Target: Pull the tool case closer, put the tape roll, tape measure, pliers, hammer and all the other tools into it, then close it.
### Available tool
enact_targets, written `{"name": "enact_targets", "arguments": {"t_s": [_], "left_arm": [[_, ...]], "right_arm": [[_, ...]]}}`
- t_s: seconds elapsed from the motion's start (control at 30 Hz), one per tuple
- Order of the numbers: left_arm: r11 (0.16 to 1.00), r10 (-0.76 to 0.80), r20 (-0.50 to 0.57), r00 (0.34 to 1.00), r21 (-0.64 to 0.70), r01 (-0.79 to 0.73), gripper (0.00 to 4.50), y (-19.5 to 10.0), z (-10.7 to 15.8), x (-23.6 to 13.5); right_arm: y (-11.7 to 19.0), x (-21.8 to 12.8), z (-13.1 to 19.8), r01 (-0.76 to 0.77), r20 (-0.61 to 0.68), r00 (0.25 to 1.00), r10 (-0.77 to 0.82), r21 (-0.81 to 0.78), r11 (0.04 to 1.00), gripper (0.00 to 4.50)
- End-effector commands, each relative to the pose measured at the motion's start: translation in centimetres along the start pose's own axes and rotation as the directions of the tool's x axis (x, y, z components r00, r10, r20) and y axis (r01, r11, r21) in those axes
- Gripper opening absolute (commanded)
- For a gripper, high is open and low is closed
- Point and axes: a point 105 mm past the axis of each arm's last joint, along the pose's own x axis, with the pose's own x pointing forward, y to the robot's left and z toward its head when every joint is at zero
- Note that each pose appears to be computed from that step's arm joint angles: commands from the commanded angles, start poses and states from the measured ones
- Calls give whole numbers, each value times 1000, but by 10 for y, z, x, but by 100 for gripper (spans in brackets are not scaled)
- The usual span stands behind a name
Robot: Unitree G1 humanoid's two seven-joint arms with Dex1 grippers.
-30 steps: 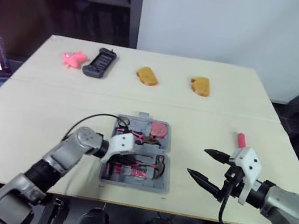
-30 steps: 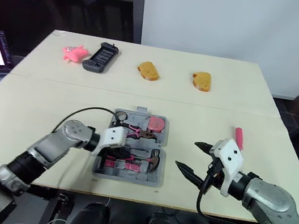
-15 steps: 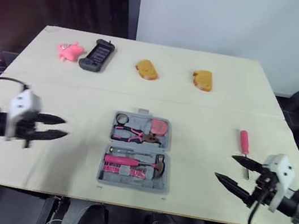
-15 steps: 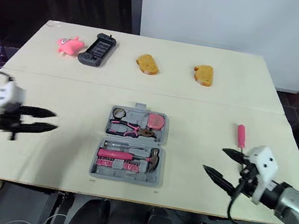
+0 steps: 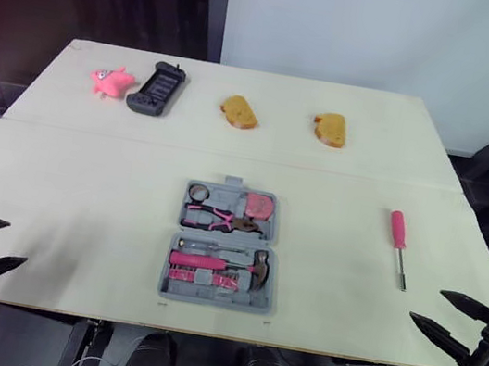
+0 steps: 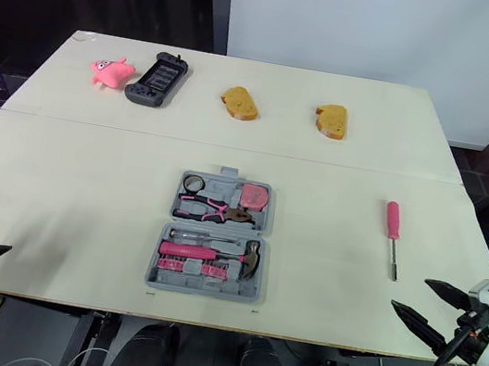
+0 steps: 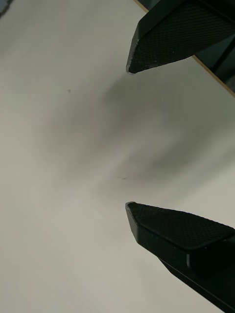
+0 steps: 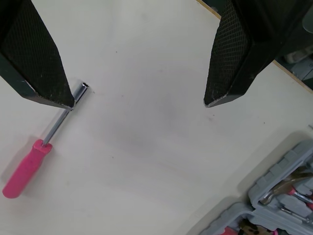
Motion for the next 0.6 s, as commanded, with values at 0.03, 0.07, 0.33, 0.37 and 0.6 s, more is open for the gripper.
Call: {"name": "enact_targets", "arguments": {"t_s": [0.03,0.07,0.33,0.37,0.6], "left_arm": [[999,27,36,999,41,-29,442,5,11,-4],[999,24,41,999,39,-26,442,4,12,-3],[998,1,58,998,58,-4,442,0,18,10],[998,-2,63,998,63,-2,442,0,21,13],[993,-61,155,986,110,44,442,-19,51,47]], "right_arm": [[0,0,9,-8,4,1000,8,-46,999,450],[1,1,10,-10,4,1000,10,-46,999,450],[9,4,12,-12,5,1000,12,-49,999,450],[11,5,13,-10,4,1000,10,-50,999,450],[33,25,26,10,42,999,-9,-34,999,450]]}}
